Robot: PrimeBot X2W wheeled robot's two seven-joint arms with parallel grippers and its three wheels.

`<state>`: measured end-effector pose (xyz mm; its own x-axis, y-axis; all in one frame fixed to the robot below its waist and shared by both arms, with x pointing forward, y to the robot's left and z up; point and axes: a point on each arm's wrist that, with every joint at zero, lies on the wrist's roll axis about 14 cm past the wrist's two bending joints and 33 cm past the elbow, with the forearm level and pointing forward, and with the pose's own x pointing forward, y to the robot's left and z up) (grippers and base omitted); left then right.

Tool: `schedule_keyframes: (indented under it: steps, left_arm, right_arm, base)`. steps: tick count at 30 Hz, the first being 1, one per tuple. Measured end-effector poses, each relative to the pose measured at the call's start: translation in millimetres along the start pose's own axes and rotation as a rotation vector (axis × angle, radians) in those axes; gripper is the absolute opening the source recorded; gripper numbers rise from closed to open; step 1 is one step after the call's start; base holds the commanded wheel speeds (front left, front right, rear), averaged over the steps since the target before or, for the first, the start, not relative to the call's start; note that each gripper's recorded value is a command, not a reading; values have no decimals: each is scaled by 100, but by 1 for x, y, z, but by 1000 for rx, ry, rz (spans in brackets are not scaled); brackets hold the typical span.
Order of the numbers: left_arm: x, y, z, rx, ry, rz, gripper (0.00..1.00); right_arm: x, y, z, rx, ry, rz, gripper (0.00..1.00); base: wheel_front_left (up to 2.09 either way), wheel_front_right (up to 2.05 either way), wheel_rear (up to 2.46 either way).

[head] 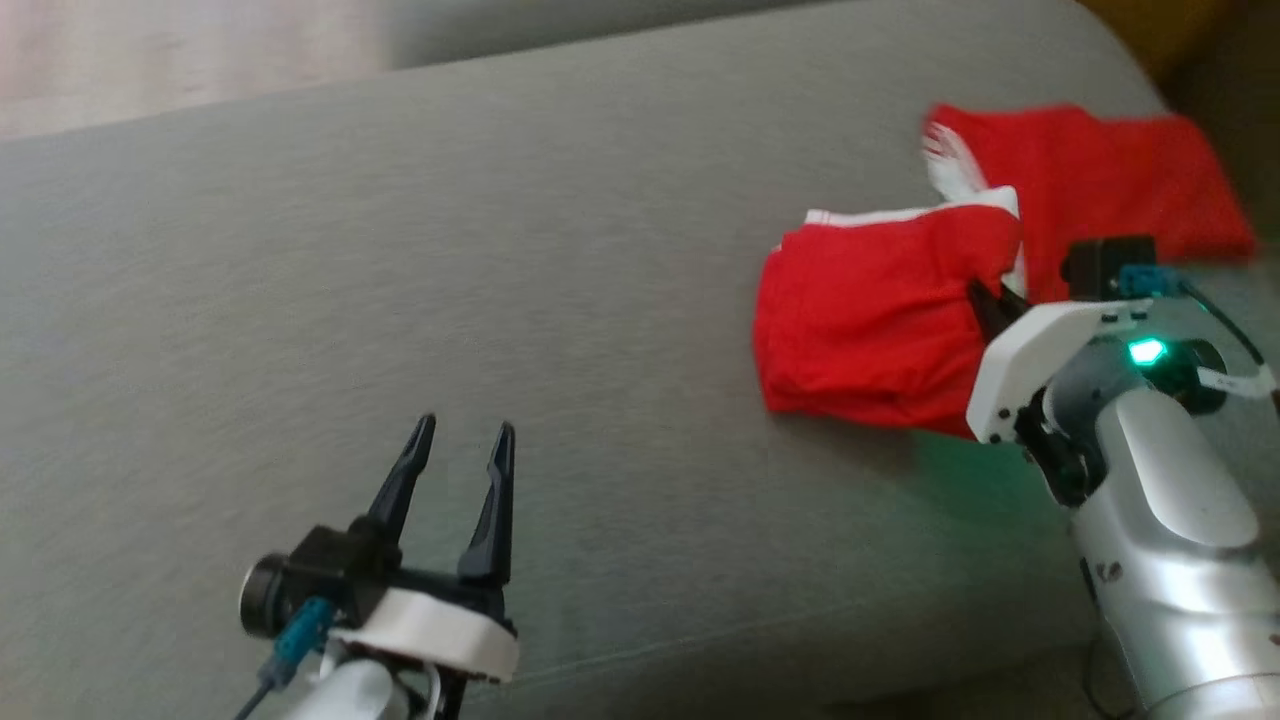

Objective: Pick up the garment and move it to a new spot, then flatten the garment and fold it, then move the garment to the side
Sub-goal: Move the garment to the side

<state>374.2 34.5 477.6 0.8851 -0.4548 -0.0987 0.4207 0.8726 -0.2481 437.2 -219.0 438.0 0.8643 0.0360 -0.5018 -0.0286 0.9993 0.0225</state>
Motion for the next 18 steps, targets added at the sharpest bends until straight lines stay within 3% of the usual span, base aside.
schedule_keyframes:
  steps: [5, 11, 18]
  left_arm:
    - [31, -29, -4, 2, 17, -118, 100]
    - [44, -35, -19, -18, 55, -151, 100]
    - [35, -11, -18, -14, 56, -75, 100]
  right_arm:
    - [-14, -32, -13, 37, 14, -82, 0]
    - [-11, -43, -22, 37, 40, -112, 0]
    - [16, -33, 44, -120, -56, -81, 0]
  base:
    - [0, 0, 0]
    - [0, 0, 0]
    - [0, 0, 0]
